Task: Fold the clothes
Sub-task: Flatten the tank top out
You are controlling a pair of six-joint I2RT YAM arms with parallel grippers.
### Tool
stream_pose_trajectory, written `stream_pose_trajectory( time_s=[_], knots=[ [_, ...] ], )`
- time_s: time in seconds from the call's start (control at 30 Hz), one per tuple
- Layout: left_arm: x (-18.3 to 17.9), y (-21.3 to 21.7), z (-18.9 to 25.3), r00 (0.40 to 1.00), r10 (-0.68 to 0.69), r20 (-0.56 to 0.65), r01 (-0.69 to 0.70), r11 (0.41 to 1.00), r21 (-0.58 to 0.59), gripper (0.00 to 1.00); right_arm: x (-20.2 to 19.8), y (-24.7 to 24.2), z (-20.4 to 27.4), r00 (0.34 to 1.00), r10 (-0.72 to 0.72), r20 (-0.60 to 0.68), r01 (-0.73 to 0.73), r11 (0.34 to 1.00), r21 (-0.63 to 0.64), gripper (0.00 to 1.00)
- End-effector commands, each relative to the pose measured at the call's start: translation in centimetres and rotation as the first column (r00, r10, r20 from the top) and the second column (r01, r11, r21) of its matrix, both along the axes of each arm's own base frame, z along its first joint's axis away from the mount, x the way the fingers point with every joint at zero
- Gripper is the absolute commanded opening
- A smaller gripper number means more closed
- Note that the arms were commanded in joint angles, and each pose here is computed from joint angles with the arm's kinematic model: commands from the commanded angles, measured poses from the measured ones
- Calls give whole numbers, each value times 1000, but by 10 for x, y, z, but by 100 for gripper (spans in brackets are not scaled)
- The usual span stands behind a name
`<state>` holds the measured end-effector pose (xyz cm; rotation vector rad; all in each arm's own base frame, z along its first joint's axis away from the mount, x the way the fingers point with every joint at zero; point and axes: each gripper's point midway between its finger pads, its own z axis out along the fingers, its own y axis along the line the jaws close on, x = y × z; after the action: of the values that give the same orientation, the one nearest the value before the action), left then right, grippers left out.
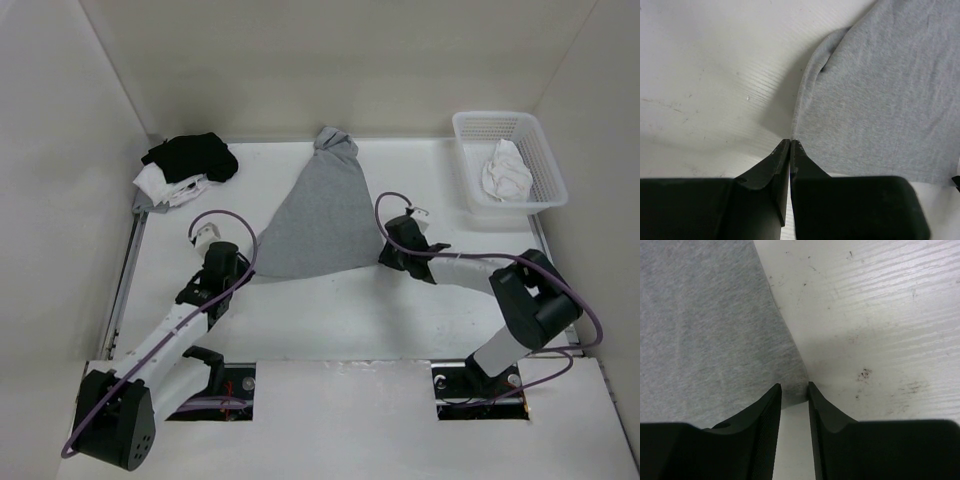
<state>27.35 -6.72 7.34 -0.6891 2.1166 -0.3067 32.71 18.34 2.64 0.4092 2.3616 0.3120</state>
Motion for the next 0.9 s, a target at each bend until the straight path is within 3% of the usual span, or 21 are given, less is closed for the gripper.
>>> stream_pose_trajectory(
  time_s=[0.0,0.27,0.33,0.43,0.47,0.53,0.57,0.63,0.7,0.77,0.87],
  knots=[
    [10,-3,18,997,-11,74,12,1000,-18,1,-10,-1,-15,997,-7,-73,3,999,-50,29],
    [11,-4,27,995,-4,103,8,999,-37,1,2,-8,5,998,-56,17,57,997,-51,6],
    [17,-9,47,988,-7,154,15,999,-47,1,6,-13,29,993,-70,91,74,996,-48,3],
    [32,-17,115,947,4,322,24,996,-81,0,1,-22,114,951,-34,308,51,998,-49,1],
    [34,-17,154,913,23,406,19,995,-100,0,-9,-30,166,910,-26,414,46,998,-39,1],
    [32,-18,206,855,52,516,20,991,-132,0,-22,-40,218,864,-25,503,45,999,-27,1],
    [25,-17,255,788,77,611,26,987,-157,0,-36,-52,270,810,-24,586,46,999,-22,2],
    [14,-13,305,707,108,699,28,983,-180,0,-51,-64,319,753,-29,657,52,999,-16,2],
    [-9,-1,380,569,155,808,32,977,-210,0,-75,-77,390,663,-30,748,41,999,3,2],
    [-31,11,427,465,198,863,34,970,-241,0,-96,-91,456,577,-47,816,45,999,26,3],
    [-51,26,479,345,231,910,14,968,-251,0,-108,-91,502,514,-45,856,14,999,45,4]
  ],
)
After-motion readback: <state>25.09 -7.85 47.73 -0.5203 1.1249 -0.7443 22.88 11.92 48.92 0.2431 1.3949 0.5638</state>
